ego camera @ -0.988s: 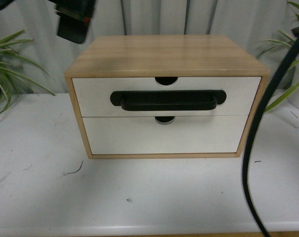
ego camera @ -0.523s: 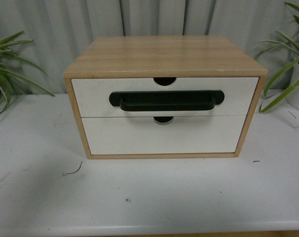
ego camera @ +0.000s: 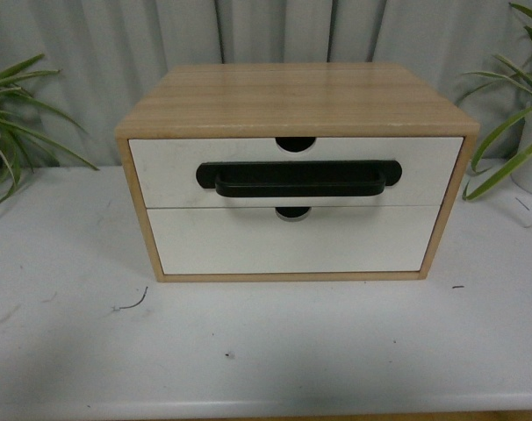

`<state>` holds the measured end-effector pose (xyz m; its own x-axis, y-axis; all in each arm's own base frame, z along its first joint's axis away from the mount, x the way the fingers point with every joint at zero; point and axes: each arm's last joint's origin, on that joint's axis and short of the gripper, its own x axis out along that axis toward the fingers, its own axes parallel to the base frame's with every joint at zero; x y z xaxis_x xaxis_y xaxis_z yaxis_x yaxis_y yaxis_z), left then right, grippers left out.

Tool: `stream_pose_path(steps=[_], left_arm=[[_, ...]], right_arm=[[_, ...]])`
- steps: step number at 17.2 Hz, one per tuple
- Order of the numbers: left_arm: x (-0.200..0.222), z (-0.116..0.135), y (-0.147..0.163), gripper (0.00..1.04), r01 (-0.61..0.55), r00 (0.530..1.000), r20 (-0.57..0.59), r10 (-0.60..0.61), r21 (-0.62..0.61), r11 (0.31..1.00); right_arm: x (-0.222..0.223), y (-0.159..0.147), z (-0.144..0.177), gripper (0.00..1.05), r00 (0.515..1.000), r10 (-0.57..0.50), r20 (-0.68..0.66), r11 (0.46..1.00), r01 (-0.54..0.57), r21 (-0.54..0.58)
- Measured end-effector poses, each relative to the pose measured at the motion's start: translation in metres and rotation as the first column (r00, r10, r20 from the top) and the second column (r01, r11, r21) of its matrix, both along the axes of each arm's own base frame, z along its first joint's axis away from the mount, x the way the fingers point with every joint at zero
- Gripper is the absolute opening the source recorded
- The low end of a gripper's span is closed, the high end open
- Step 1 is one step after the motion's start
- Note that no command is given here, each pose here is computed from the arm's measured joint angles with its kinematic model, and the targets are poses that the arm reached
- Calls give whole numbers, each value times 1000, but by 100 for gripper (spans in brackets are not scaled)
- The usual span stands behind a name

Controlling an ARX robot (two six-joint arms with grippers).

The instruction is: Close drawer sideways

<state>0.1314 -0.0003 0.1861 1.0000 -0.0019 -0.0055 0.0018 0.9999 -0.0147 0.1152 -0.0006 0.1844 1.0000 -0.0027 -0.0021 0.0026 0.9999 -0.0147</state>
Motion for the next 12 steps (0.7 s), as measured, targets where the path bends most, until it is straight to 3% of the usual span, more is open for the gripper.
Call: stream_pose_path(steps=[8,9,12], left_arm=[[-14,-12,0,2,0,1000,29,0,0,1000],[-15,-17,0,2,1,1000,6,-1,1,1000],[-18,-15,0,2,0,1000,21,0,0,1000]], right_arm=[[-7,0,-14,2,1000,0,17,1000,0,0],[-13,0,-20,2,999,0,-40,1000,0,1],[-18,0,-18,2,1000,-3,1,1000,3,0]])
